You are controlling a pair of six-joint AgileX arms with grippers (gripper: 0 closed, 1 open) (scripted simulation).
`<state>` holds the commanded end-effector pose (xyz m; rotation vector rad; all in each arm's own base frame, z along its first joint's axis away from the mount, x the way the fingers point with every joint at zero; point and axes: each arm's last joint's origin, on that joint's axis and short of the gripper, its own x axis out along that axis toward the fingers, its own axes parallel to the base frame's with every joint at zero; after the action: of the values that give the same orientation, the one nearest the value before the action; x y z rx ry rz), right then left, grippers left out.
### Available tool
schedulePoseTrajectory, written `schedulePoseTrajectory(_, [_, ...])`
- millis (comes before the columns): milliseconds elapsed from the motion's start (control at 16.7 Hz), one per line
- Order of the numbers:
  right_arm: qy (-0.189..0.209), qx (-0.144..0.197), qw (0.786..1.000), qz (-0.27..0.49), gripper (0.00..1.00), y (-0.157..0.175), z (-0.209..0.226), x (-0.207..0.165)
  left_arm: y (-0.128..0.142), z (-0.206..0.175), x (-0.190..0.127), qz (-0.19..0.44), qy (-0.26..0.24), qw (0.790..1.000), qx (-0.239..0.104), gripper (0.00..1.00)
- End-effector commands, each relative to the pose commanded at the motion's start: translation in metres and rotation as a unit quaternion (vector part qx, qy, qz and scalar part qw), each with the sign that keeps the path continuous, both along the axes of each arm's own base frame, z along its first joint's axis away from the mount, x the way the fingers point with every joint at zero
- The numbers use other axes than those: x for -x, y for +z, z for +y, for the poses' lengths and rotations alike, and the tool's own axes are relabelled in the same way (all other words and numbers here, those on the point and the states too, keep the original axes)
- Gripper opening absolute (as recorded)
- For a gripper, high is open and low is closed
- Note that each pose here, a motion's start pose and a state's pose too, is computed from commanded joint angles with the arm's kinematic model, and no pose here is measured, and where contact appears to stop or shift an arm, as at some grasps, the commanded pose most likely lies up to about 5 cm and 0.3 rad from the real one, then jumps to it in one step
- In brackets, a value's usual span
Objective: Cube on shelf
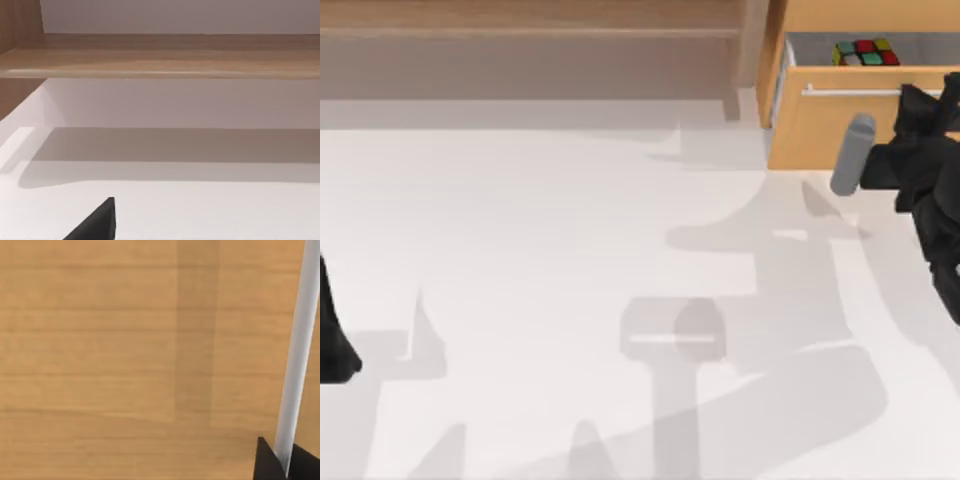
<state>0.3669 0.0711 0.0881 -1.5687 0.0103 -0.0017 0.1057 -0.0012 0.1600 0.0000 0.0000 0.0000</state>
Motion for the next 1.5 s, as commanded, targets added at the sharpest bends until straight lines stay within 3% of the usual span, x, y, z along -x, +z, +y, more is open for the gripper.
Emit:
schedulePoseTrajectory(240, [-0.005,0.000,1.000,0.001,0.00,-0.001,-0.003,0.003,0.000,0.000,0.000,0.000,0.000,1.000,0.000,1.00])
schedulePoseTrajectory(660, [-0.004,0.001,1.000,0.003,0.00,-0.001,-0.002,0.059,0.000,0.000,0.000,0.000,0.000,1.000,0.000,1.00])
schedulePoseTrajectory(1020, [-0.005,-0.002,1.000,-0.004,0.00,0.001,-0.002,0.064,0.000,0.000,0.000,0.000,0.000,1.000,0.000,1.00])
schedulePoseTrajectory(1500, [-0.006,0.001,1.000,0.002,0.00,-0.002,-0.003,0.124,0.000,0.000,0.000,0.000,0.000,1.000,0.000,1.00])
